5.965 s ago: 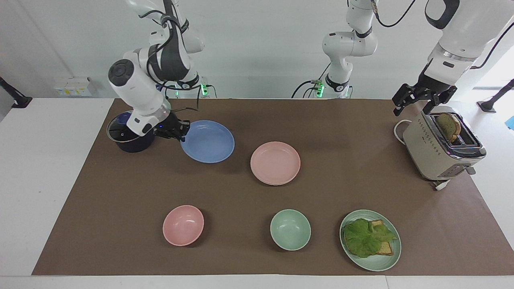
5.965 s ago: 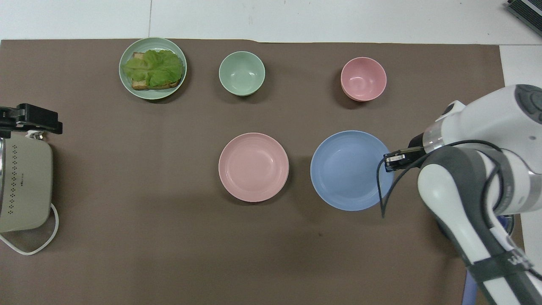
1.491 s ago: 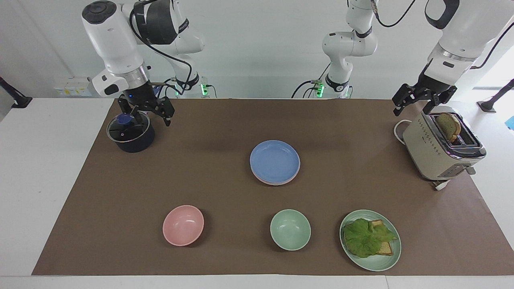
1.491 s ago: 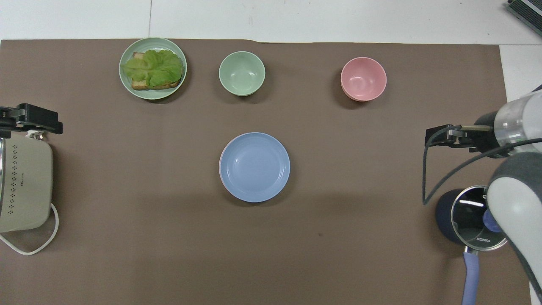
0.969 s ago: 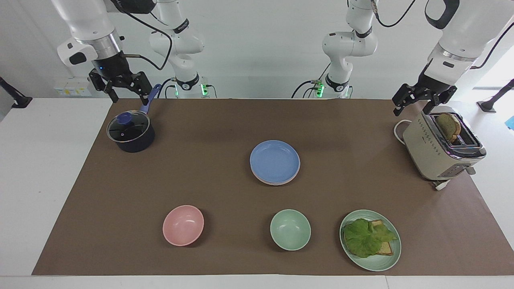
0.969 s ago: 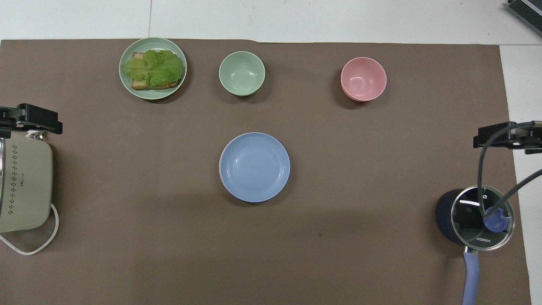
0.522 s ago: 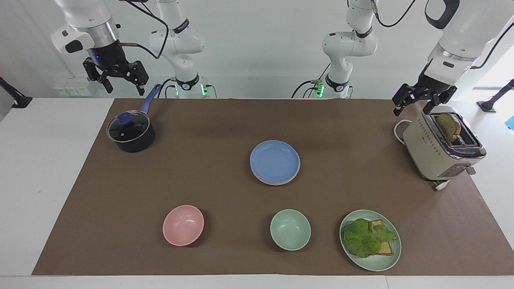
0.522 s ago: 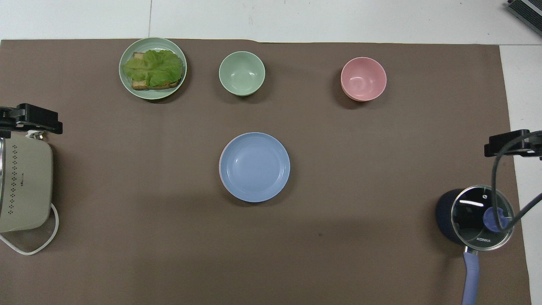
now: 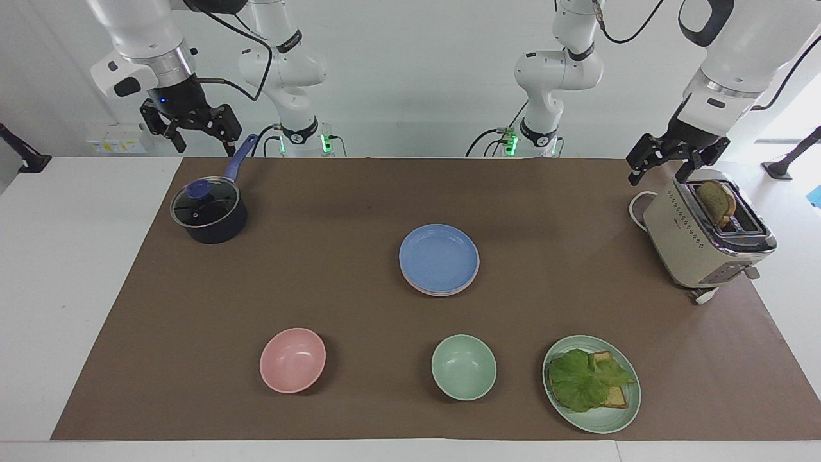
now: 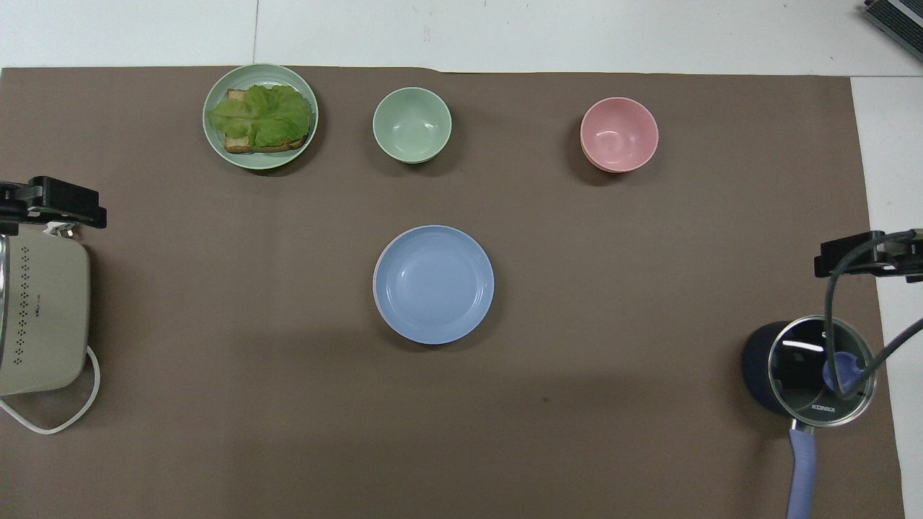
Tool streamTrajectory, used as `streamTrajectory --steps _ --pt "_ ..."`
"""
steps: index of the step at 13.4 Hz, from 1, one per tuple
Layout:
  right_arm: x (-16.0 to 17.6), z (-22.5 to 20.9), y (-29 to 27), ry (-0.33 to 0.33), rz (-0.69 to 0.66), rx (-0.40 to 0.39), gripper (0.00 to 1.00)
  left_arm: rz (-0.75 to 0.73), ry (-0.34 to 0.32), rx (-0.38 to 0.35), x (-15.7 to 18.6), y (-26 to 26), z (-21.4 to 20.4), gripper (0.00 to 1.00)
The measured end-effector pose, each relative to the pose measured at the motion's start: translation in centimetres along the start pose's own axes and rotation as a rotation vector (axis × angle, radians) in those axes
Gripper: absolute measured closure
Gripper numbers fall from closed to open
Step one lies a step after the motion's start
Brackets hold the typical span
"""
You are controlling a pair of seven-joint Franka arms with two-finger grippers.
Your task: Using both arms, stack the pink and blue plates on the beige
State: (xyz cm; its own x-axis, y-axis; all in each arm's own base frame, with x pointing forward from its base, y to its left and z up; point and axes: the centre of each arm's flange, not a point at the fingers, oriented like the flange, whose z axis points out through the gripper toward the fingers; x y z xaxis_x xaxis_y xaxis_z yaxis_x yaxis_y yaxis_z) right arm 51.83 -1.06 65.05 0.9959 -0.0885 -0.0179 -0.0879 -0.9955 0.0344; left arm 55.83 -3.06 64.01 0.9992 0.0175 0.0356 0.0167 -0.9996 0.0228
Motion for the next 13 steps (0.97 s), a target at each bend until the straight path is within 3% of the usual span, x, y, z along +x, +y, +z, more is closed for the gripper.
streamTrajectory --steps 13 --pt "-0.7 -0.03 -0.18 -0.027 -0.002 0.016 0.0 0.0 0.0 0.0 0.0 0.0 0.0 0.0"
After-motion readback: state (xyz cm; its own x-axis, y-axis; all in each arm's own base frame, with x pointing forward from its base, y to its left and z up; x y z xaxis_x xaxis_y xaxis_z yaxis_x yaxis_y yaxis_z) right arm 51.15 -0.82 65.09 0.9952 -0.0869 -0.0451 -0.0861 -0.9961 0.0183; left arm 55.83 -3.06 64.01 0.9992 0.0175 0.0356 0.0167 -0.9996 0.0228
